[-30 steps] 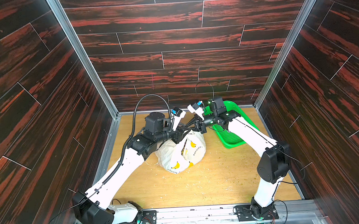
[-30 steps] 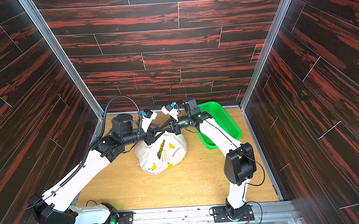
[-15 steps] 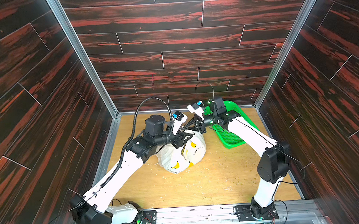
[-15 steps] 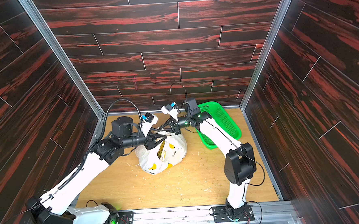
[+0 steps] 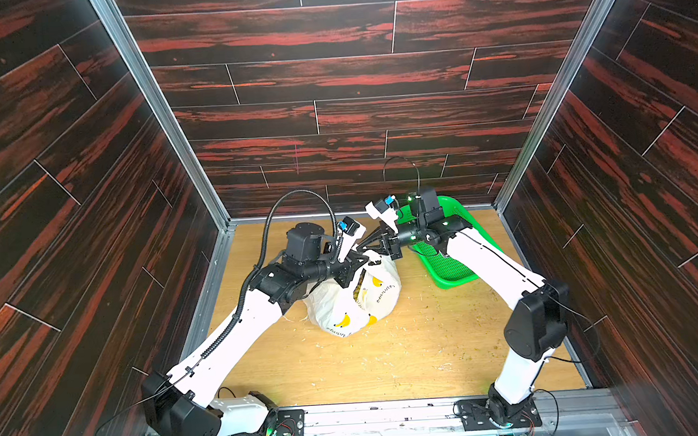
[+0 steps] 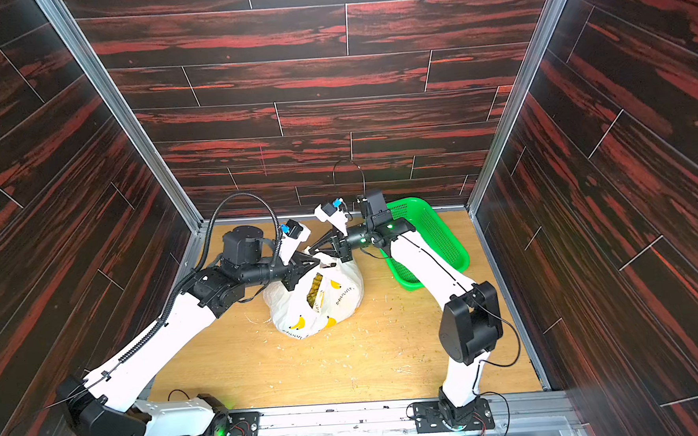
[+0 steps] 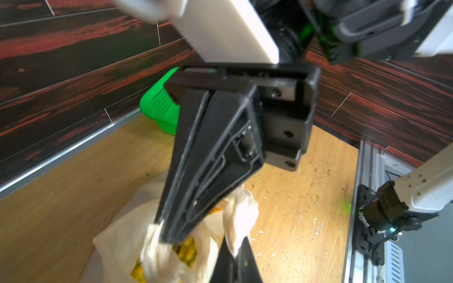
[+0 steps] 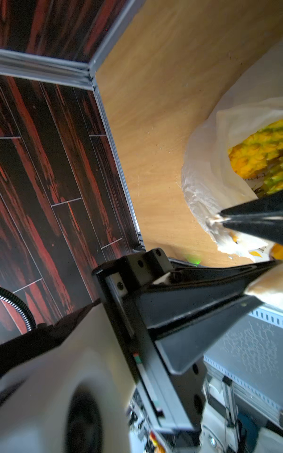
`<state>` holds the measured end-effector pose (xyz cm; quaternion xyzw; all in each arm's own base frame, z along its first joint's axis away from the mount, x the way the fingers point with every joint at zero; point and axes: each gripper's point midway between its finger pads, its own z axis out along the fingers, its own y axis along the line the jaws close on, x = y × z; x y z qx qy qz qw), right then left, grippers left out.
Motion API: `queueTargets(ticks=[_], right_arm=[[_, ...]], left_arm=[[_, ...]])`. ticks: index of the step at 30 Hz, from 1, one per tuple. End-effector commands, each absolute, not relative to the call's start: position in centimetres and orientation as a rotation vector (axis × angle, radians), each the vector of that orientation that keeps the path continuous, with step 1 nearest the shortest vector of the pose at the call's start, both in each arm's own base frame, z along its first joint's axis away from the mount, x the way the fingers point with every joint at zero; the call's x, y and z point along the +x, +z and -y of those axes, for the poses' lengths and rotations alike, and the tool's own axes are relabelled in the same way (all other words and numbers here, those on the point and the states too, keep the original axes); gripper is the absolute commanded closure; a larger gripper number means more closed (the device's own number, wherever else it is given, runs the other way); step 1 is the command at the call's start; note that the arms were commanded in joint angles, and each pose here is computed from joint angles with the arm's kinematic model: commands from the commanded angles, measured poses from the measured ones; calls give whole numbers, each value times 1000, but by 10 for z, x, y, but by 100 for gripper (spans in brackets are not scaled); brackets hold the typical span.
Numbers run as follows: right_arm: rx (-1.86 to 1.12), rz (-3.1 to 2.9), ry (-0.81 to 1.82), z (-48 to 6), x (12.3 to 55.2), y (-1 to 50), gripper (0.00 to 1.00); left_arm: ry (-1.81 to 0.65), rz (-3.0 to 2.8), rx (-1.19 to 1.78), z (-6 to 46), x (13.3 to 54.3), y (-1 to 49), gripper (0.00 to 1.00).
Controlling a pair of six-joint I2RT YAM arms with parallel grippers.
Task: Place the pineapple into a plastic bag & tie a knot
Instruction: Cross the plastic bag at the center of the board.
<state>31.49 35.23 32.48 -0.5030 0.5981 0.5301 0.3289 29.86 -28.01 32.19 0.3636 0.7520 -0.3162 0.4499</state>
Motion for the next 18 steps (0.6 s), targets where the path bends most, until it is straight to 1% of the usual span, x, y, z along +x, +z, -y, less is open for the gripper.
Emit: queueTargets(ticks=[1,7,18], right_arm=[[-1287,-1515,1289,-348,315,351,100],[-1251,-1514,1231,-343,311,361,100],[-1185,-1544,1079,-328,309,377,100]], left_arm=[[-752,-1834,851,267,289,333,100],[-737,-1850,797,260,288,325,100],[-718,-1892,761,261,309,317,100]])
